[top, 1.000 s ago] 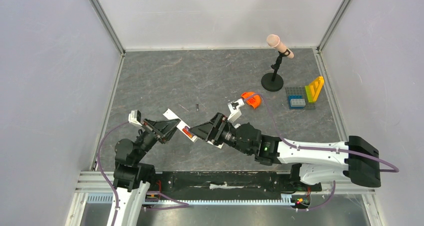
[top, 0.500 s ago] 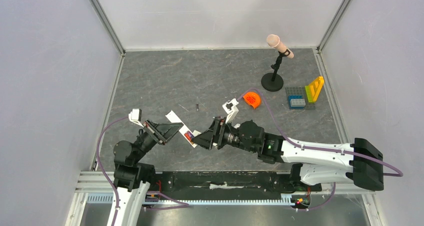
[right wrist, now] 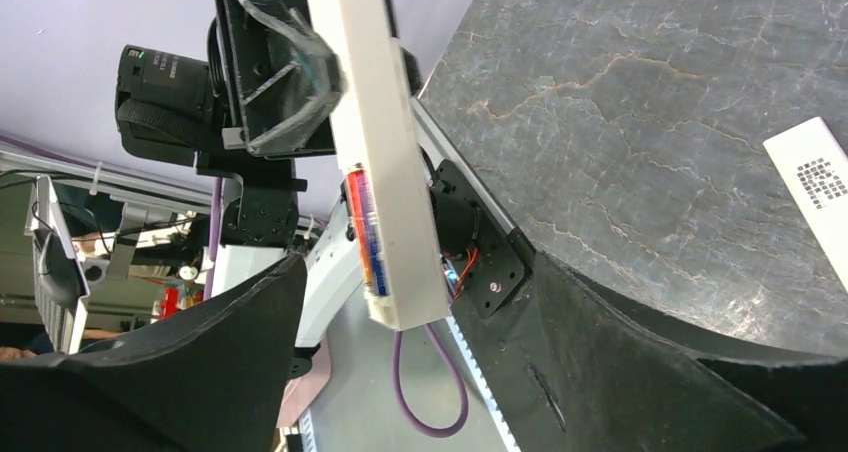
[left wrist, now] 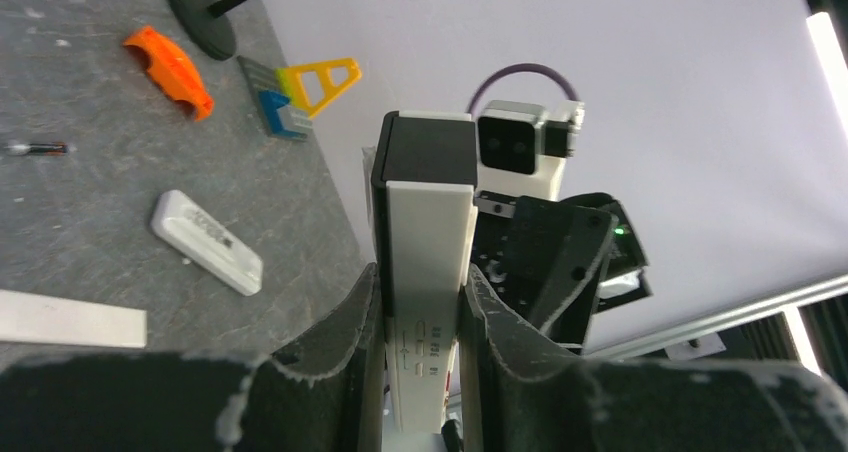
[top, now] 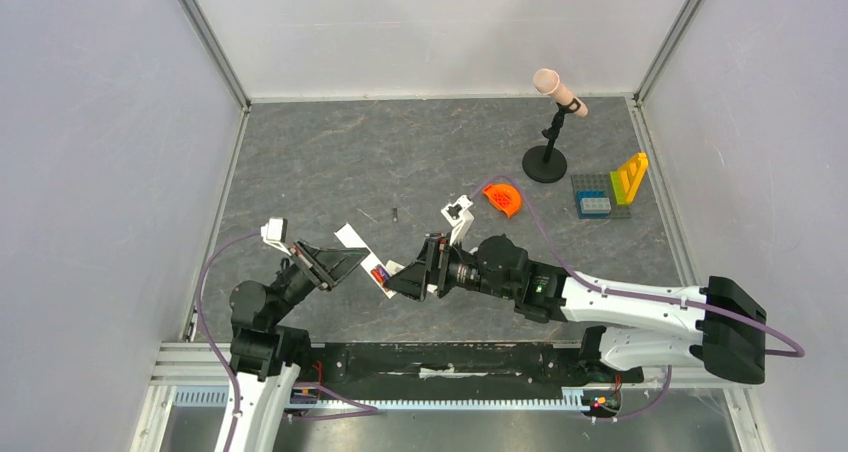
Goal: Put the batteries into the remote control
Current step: Load the battery into the remote control, then adjust the battery cover.
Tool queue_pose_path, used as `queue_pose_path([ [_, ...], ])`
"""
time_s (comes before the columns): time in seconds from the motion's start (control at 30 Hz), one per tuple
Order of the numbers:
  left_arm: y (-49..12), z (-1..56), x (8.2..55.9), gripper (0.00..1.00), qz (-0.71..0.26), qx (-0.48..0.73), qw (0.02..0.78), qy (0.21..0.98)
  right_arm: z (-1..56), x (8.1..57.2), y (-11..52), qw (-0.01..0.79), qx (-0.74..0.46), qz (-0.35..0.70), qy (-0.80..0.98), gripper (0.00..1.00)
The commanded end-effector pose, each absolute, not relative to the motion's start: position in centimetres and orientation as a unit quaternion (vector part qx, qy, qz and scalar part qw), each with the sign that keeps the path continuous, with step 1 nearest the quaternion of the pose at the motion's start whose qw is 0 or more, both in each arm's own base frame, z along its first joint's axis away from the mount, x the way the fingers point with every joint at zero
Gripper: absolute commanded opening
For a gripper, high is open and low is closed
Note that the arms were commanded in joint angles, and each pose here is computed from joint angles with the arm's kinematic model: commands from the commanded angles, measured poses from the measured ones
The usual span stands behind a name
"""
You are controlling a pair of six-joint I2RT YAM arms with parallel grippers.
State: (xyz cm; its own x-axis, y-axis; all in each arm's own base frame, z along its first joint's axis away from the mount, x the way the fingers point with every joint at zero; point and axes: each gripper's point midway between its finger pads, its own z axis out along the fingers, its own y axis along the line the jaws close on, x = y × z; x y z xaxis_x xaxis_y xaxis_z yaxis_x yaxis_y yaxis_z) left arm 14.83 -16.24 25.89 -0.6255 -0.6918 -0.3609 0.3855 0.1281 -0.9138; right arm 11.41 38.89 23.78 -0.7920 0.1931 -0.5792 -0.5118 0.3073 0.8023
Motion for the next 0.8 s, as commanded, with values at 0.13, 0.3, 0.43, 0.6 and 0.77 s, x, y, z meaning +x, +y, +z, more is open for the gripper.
queue_pose_path([
  [0.13, -13.0, 23.4, 16.7, 0.02, -0.493, -0.163, 0.482, 0.706, 22.3, 14.0, 36.0, 0.349, -0.112, 0.531, 0.764, 0.85],
  [0.3, -9.7, 23.2, 17.5, 0.02, -0.38, -0.187, 0.521, 0.741, 14.8, 17.0, 32.1, 0.38, -0.097, 0.364, 0.845, 0.79],
  [0.43, -8.6, 23.1, 18.0, 0.02, -0.344, -0.192, 0.54, 0.744, 10.4, 18.0, 30.7, 0.396, -0.109, 0.242, 0.879, 0.73],
  [0.6, -8.1, 22.0, 18.6, 0.02, -0.333, -0.199, 0.548, 0.741, 6.9, 17.5, 31.8, 0.385, -0.103, 0.153, 0.904, 0.65],
  [0.77, -7.0, 20.1, 19.0, 0.02, -0.319, -0.239, 0.552, 0.733, 5.2, 17.1, 33.1, 0.379, -0.073, 0.123, 0.914, 0.56],
])
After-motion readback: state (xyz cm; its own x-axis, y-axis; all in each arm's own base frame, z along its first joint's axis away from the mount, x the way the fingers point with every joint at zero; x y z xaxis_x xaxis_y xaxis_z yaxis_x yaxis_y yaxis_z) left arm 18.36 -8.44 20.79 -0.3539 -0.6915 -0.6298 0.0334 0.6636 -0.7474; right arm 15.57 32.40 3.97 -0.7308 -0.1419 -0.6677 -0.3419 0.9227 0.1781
